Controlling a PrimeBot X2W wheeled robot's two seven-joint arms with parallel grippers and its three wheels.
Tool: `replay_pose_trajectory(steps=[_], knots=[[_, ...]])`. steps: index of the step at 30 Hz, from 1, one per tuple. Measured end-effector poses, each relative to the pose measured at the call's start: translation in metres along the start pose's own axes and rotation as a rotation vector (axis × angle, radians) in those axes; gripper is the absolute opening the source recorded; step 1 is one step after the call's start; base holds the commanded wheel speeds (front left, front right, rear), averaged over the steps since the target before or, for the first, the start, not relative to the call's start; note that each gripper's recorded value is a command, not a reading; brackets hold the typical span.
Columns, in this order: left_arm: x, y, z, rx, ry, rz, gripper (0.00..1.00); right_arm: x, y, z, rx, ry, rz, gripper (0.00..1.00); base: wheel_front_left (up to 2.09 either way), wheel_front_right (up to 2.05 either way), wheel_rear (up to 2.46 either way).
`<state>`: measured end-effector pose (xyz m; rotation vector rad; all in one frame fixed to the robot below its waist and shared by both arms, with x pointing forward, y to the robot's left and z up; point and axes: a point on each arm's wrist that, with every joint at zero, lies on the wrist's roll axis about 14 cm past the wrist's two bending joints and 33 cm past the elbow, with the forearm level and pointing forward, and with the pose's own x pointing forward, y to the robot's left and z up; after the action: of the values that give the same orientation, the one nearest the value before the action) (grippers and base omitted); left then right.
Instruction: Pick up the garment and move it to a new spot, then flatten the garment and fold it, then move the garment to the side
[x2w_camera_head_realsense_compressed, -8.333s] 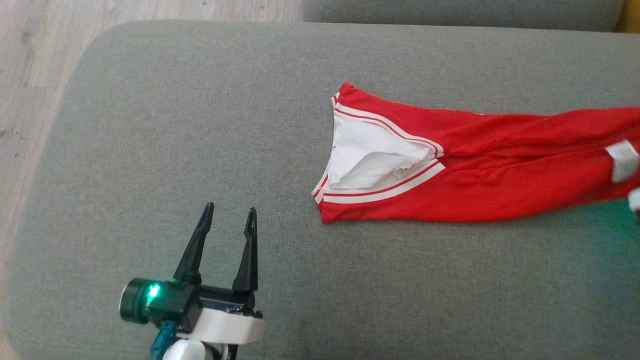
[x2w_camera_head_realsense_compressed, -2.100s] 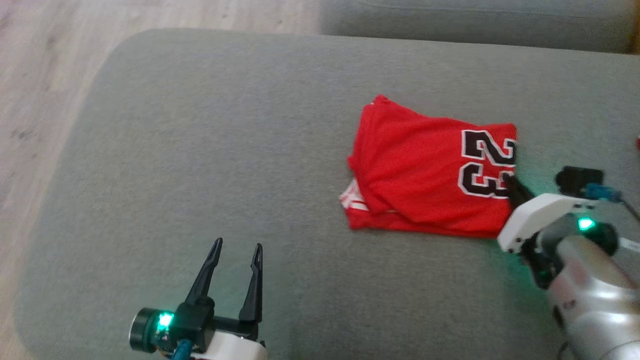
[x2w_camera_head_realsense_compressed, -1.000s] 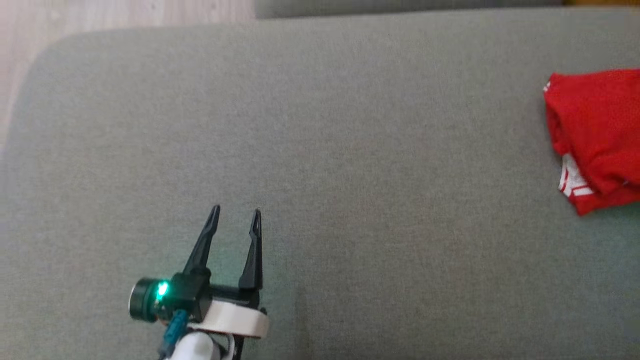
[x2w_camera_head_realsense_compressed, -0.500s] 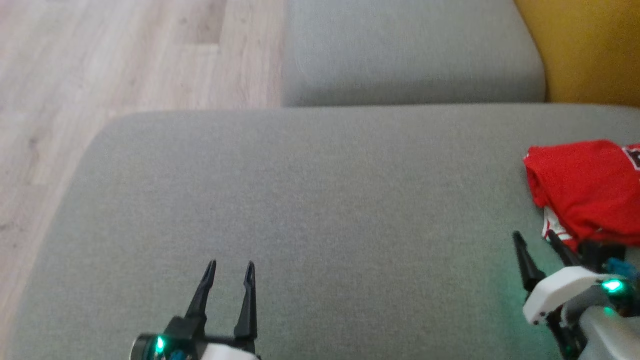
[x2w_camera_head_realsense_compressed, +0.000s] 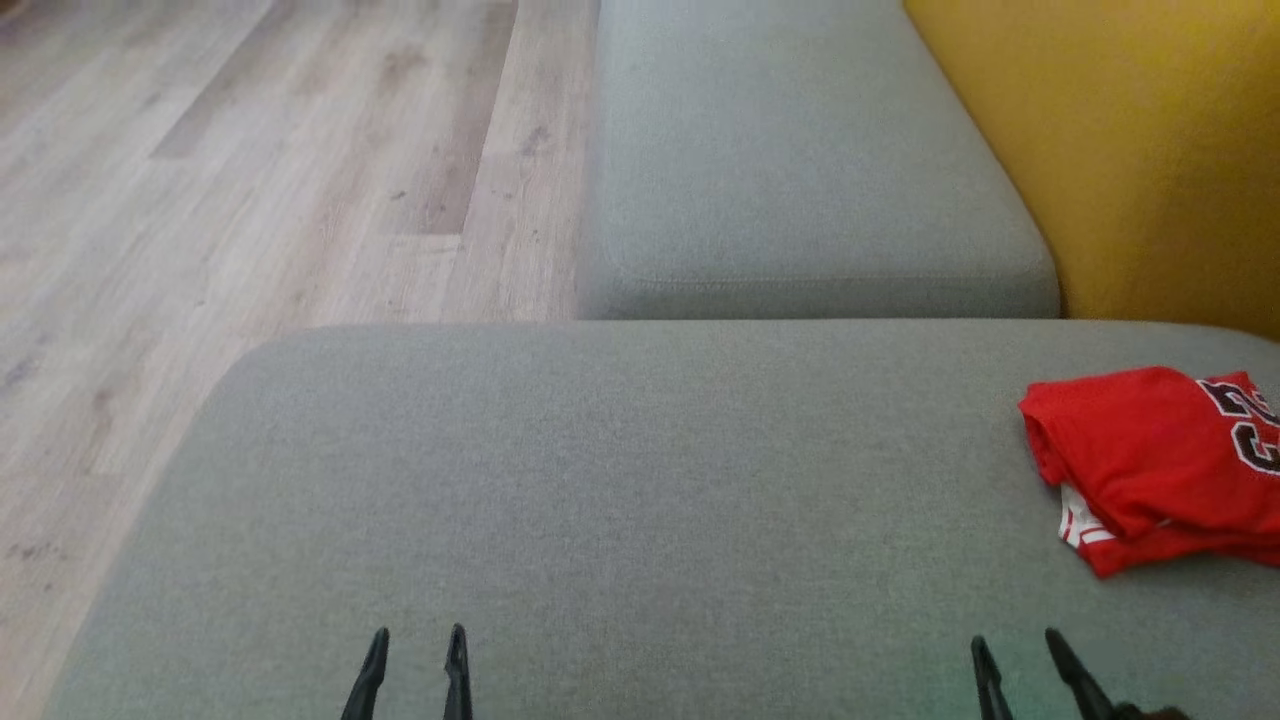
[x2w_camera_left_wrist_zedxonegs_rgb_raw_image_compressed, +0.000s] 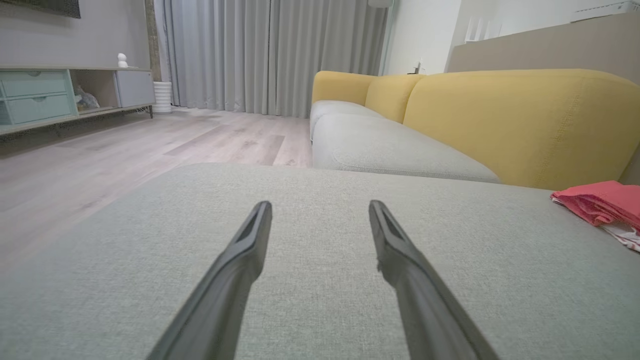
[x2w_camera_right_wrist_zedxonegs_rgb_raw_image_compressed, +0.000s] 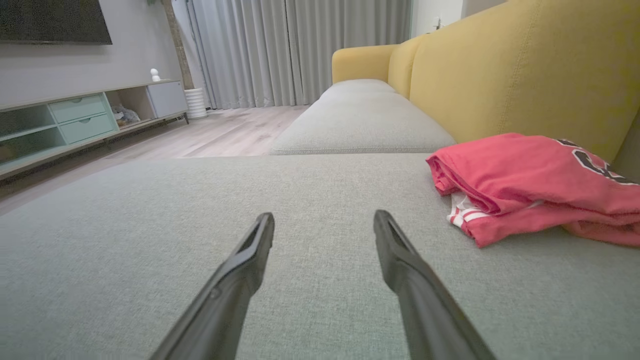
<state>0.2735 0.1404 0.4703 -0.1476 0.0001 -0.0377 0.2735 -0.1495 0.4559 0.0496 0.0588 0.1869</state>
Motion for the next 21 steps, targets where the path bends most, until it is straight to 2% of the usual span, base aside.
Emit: replay_pose_trajectory(steps=[14, 15, 21], knots=[[-0.011, 0.001, -0.008, 0.024, 0.016, -0.021, 1.0, -0.011, 0.007, -0.001, 0.017, -0.011, 0.001, 1.0, 0.0, 0.0, 0.0], [-0.011, 0.001, -0.01, 0.027, 0.02, -0.023, 0.0, -0.012, 0.007, -0.001, 0.017, -0.011, 0.001, 0.0, 0.0, 0.0, 0.0], [-0.026, 0.01, -0.044, 0.038, 0.131, -0.003, 0.0, -0.028, 0.005, -0.039, 0.03, 0.11, -0.015, 0.0, 0.0, 0.0, 0.0]])
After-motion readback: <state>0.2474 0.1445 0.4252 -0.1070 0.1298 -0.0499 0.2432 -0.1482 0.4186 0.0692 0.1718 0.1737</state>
